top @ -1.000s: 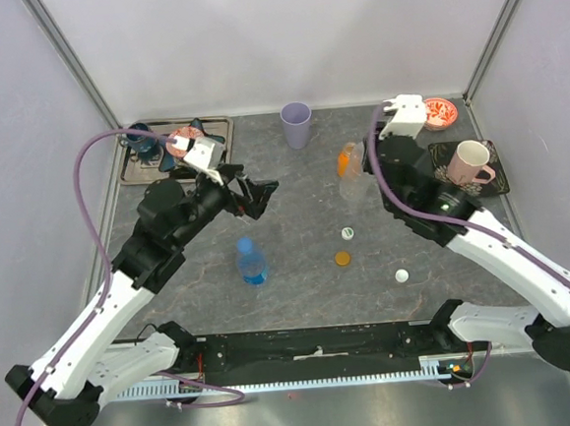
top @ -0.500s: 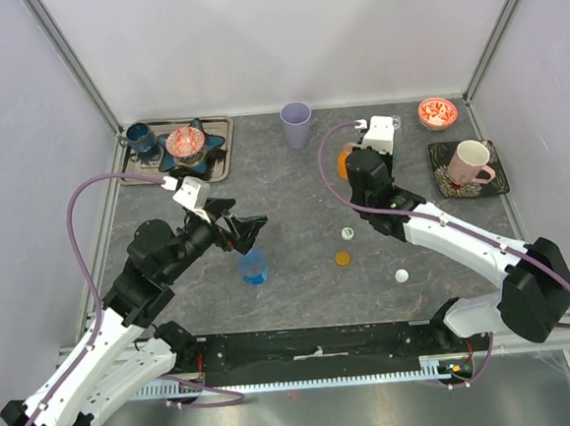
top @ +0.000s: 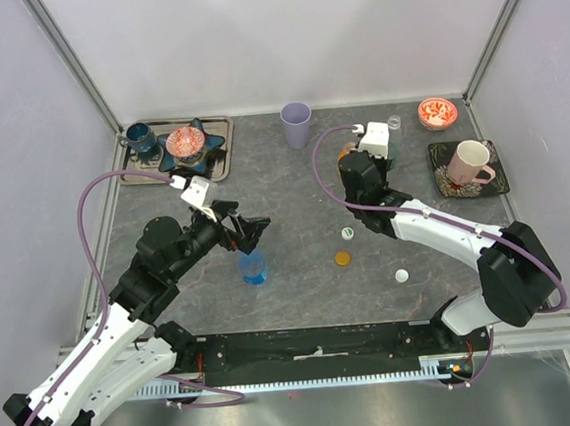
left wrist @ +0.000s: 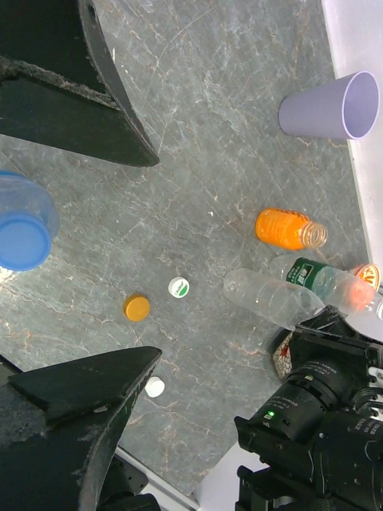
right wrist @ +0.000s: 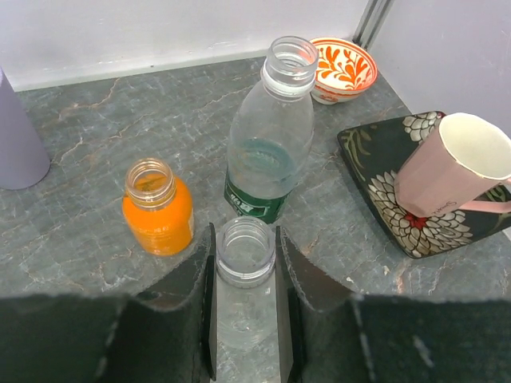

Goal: Unscrew the bottle caps

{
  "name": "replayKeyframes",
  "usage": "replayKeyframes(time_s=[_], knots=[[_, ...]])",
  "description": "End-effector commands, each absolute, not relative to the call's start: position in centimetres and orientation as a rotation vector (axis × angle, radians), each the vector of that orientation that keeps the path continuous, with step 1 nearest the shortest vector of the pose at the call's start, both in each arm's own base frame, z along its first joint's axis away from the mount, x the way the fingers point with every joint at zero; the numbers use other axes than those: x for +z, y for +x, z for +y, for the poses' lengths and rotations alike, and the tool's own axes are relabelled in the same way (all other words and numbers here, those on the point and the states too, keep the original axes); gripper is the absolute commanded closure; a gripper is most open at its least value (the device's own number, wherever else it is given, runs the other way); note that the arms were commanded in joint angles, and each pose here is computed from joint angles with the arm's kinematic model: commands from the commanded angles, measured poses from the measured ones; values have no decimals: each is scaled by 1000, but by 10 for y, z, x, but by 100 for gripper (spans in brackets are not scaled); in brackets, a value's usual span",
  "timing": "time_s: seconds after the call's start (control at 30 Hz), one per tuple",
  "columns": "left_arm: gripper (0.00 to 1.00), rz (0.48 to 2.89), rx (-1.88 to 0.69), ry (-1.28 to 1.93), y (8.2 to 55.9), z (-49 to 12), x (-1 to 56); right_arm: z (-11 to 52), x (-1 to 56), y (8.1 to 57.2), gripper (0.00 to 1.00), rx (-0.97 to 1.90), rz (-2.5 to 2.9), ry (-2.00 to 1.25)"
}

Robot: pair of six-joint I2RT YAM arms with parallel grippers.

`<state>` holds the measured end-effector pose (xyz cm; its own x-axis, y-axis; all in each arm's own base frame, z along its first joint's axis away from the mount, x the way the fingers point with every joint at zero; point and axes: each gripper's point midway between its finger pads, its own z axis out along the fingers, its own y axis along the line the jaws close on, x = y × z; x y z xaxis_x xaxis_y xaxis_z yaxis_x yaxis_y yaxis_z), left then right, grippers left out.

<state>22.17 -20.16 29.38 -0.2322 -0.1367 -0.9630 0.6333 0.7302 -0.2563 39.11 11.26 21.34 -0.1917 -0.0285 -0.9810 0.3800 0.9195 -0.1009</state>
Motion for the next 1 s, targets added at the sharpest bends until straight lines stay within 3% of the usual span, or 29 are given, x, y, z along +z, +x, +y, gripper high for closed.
replayKeyframes(time_s=[0.0,0.03,0.07,0.17,0.27,0.83,0.97], knots=[[1,1639,-764,370,224,-202,300,113,206,391,77,-350,1745,295],[1,1638,-765,374,224,-202,300,113,205,390,71,-347,1750,293],[1,1636,-763,374,224,-202,301,114,205,389,57,-345,1763,285],[1,1637,-761,376,225,-202,301,115,207,387,39,-323,1781,291],[1,1637,-758,379,225,-202,302,115,215,385,32,-302,1785,297],[1,1654,-756,392,227,-205,299,116,238,385,21,-251,1788,311],[1,1656,-729,373,229,-200,300,117,268,375,17,-180,1776,333]])
